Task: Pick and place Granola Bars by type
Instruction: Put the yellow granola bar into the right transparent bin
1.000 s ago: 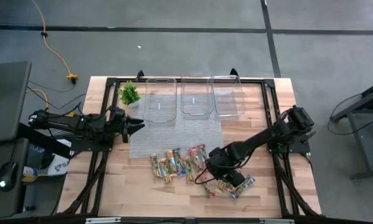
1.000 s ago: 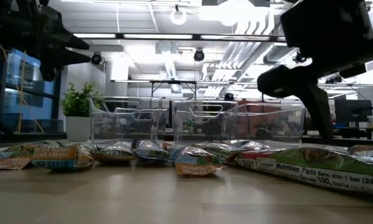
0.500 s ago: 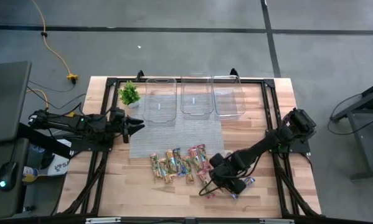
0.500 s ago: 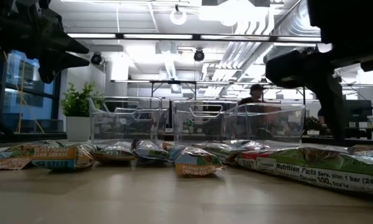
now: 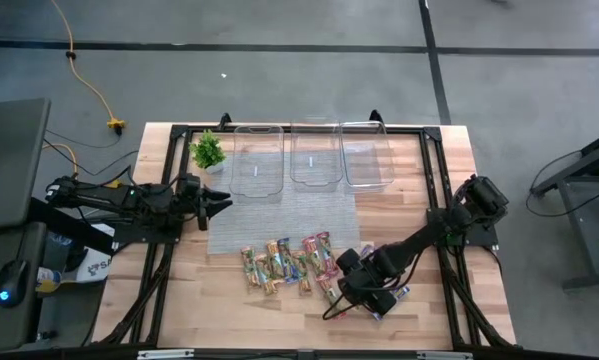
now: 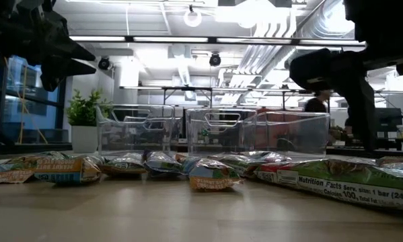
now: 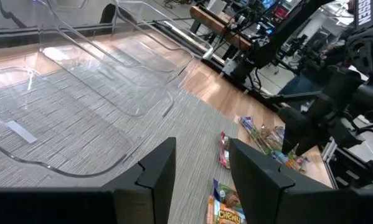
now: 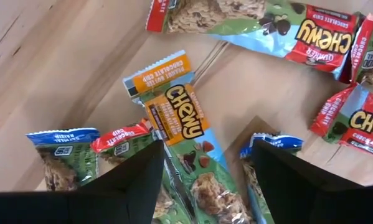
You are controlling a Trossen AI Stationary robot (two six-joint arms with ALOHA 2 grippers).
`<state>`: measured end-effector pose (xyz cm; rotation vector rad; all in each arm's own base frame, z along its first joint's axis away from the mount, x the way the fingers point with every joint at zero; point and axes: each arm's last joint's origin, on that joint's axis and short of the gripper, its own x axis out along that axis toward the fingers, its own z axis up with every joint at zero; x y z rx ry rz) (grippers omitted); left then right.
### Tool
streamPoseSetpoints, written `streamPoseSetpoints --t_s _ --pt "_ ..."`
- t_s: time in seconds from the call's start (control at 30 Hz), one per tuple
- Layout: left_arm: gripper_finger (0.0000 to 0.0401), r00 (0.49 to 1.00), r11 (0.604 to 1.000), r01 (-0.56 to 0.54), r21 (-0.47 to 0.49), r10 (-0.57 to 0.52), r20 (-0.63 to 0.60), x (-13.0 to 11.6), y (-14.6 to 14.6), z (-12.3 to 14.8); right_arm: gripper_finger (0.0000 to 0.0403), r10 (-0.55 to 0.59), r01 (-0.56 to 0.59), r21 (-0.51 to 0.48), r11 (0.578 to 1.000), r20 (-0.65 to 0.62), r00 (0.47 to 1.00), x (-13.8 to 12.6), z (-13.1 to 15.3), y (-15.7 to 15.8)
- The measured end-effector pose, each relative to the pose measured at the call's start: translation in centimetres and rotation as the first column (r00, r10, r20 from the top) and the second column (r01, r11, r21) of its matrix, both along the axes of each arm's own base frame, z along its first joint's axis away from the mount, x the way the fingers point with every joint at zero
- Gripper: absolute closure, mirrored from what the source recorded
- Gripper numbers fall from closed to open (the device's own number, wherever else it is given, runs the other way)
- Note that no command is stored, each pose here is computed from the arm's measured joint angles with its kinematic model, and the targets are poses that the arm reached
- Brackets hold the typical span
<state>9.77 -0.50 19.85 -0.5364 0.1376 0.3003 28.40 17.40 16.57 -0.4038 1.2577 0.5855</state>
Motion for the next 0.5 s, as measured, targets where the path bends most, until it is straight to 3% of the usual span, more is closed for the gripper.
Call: streamPoseSetpoints --t_s 0.5 --pt "0.0259 1.000 1.000 0.001 0.000 -0.001 0.000 0.0 0.0 0.0 0.0174 -0.024 0.024 -0.001 1.000 -0.082 0.996 0.2 -2.3 0.5"
